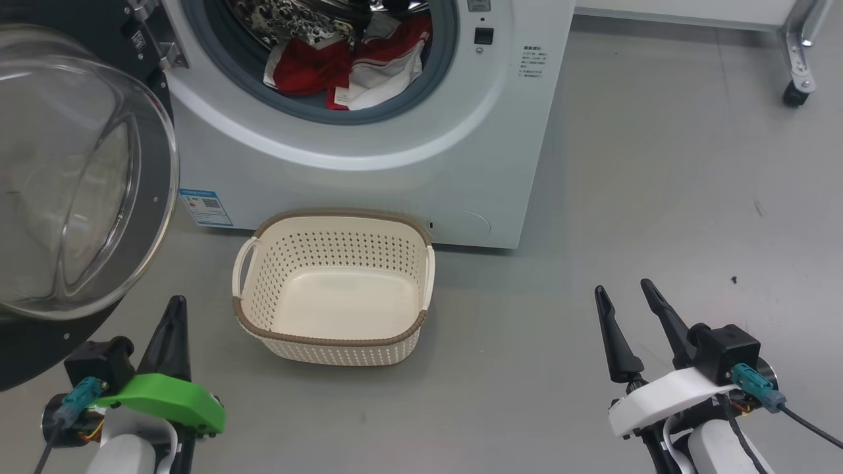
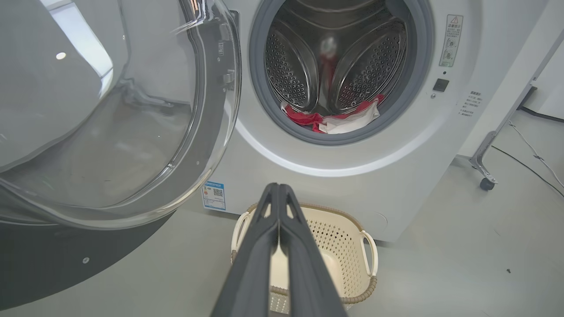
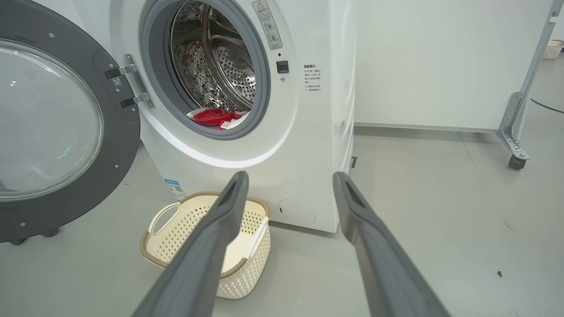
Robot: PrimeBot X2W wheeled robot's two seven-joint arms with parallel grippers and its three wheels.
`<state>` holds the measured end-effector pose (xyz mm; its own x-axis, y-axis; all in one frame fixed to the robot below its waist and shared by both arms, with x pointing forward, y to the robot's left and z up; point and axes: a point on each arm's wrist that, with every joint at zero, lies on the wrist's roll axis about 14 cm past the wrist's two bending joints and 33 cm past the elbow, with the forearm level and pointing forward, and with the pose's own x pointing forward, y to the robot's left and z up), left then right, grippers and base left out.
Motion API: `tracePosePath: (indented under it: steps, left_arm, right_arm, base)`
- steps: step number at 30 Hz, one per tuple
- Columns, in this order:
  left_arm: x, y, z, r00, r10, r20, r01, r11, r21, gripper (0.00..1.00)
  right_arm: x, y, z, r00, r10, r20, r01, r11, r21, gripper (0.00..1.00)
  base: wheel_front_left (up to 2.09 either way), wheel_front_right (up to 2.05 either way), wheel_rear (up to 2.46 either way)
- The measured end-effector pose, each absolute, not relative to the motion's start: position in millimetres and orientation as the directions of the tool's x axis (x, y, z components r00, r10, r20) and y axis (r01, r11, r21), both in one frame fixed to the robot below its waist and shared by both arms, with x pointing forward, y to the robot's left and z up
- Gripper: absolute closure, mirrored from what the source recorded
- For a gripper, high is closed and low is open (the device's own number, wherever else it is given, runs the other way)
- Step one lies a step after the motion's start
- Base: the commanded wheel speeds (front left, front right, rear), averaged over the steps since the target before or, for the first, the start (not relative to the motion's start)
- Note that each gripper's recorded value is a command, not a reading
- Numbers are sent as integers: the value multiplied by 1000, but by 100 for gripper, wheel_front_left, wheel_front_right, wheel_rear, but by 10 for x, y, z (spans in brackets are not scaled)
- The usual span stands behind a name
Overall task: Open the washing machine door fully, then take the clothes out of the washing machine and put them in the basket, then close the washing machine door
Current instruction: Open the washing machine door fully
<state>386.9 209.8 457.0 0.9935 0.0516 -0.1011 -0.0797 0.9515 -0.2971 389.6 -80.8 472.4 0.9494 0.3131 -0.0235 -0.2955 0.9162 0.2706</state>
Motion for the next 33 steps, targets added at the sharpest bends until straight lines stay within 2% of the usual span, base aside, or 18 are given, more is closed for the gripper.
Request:
tracePosePath:
  steps: [14, 15, 16, 17, 18, 19, 33]
  left_arm:
    - [4001, 1623, 4715, 997, -63, -43, 46, 946, -320, 100]
    - [4009, 1596, 4729, 997, -69, -38, 54, 945, -322, 69]
    - [4019, 1577, 4752, 997, -73, -30, 60, 944, -323, 53]
    - [4027, 1560, 4774, 997, -77, -23, 65, 944, -323, 24]
    - [4033, 1551, 4790, 997, -79, -18, 69, 945, -320, 5]
    - [4039, 1545, 4806, 997, -80, -12, 72, 945, -319, 0]
    - [3977, 1500, 4772, 996, -81, -21, 71, 947, -315, 0]
  right_arm:
    - [3848, -1054, 4769, 971, 239, -11, -227, 936, 268, 0]
    - [3847, -1074, 4766, 973, 232, -13, -220, 938, 269, 0]
    - [3846, -1088, 4763, 974, 228, -13, -216, 939, 269, 0]
    - [3843, -1098, 4758, 974, 225, -15, -213, 939, 270, 0]
    - [3841, -1103, 4754, 975, 223, -16, -211, 940, 270, 0]
    - [3839, -1107, 4753, 975, 222, -16, -210, 940, 270, 0]
    - [3828, -1139, 4785, 978, 209, -6, -199, 941, 274, 0]
  base:
    - [0, 0, 0]
    - [0, 0, 0]
    - [0, 0, 0]
    - [0, 0, 0]
    - [0, 0, 0]
    - [0, 0, 0]
    - [0, 0, 0]
